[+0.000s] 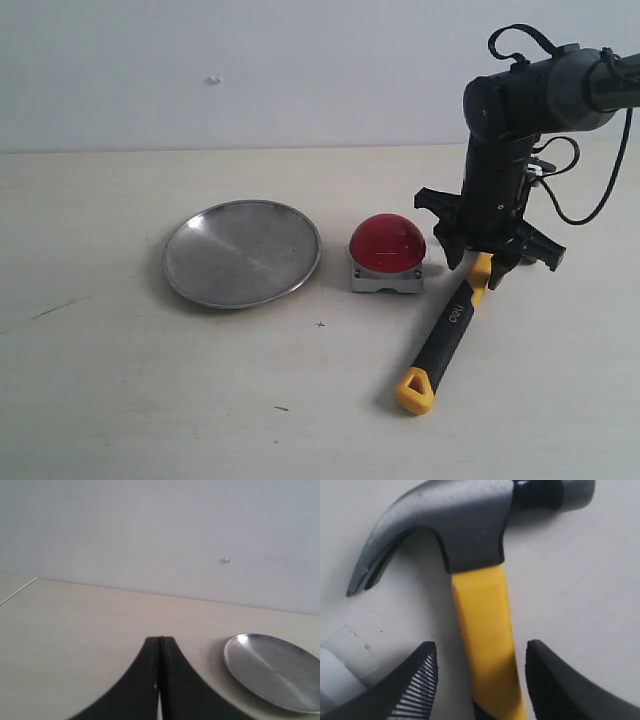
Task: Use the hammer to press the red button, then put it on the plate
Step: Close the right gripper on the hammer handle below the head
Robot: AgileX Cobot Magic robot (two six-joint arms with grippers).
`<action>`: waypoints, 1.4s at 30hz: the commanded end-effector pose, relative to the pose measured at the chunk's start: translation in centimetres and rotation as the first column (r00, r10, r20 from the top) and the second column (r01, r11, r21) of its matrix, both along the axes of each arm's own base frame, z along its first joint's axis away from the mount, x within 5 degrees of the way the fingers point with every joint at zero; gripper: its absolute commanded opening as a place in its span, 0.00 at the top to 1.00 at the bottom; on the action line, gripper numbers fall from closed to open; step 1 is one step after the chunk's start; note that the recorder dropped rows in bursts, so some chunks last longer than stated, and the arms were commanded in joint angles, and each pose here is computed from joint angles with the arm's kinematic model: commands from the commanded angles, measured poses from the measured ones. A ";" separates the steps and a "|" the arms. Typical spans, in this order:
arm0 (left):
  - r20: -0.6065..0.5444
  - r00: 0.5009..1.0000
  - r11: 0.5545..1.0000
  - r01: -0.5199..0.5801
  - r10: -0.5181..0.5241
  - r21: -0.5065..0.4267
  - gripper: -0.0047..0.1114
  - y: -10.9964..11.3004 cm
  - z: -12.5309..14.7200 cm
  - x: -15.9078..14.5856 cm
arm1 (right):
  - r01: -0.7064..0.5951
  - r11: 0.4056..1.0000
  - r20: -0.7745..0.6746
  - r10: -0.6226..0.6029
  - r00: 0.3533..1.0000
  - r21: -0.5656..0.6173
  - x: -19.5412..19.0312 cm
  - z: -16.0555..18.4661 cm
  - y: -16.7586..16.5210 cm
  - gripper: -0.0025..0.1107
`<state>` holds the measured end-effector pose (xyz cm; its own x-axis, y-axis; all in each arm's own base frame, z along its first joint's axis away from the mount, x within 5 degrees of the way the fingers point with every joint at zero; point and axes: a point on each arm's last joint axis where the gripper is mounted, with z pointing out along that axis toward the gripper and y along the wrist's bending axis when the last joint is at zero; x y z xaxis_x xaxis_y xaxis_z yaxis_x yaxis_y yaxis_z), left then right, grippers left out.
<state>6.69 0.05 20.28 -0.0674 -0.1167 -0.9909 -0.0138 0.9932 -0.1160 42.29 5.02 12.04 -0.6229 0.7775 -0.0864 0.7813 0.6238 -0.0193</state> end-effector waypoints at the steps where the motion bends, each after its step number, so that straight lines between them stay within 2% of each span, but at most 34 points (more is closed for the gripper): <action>1: 0.002 1.000 1.000 0.001 -0.001 -0.006 0.96 0.0 0.0 0.0 | -0.007 1.000 0.039 0.007 0.999 0.004 0.5 0.1 -0.4 0.51; 12: 0.002 1.000 1.000 0.001 -0.001 -0.006 0.96 0.0 0.0 0.0 | -0.024 1.000 0.047 0.023 0.999 0.018 0.8 0.0 -2.7 0.51; 17: 0.002 1.000 1.000 0.001 -0.001 -0.006 0.96 0.0 0.0 0.0 | -0.029 0.999 0.066 0.028 0.997 0.015 1.0 -0.1 -2.8 0.51; 22: 0.002 1.000 1.000 0.001 -0.001 -0.006 0.96 0.0 0.0 0.0 | -0.028 1.000 0.016 0.028 0.999 0.013 1.0 -2.4 -2.8 0.51; 30: 0.002 1.000 1.000 0.001 -0.001 -0.006 0.96 0.0 0.0 0.0 | -0.044 0.999 0.020 0.044 0.999 0.013 1.0 -2.6 -2.8 0.52; 33: 0.002 1.000 1.000 0.001 -0.001 -0.006 0.96 0.0 0.0 0.0 | -0.070 0.997 0.020 0.070 0.997 0.011 1.1 -2.6 -2.8 0.62; 37: 0.002 1.000 1.000 0.001 -0.001 -0.006 0.96 0.0 0.0 0.0 | -0.071 0.997 0.020 0.071 0.997 0.014 1.1 -2.6 -2.7 0.88; 39: 0.002 1.000 1.000 0.001 -0.001 -0.006 0.96 0.0 0.0 0.0 | -0.071 0.997 0.015 0.070 0.997 0.014 1.0 -2.6 -2.7 0.98; 42: 0.002 1.000 1.000 0.001 -0.001 -0.006 0.96 0.0 0.0 0.0 | -0.073 0.997 0.013 0.073 0.997 0.011 1.0 -2.6 -2.8 0.98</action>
<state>6.69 0.05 20.28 -0.0674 -0.1167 -0.9909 -0.0138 0.9932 -0.1160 43.35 2.42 10.70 -0.6752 0.7303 -0.1038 0.7336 0.6795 0.0093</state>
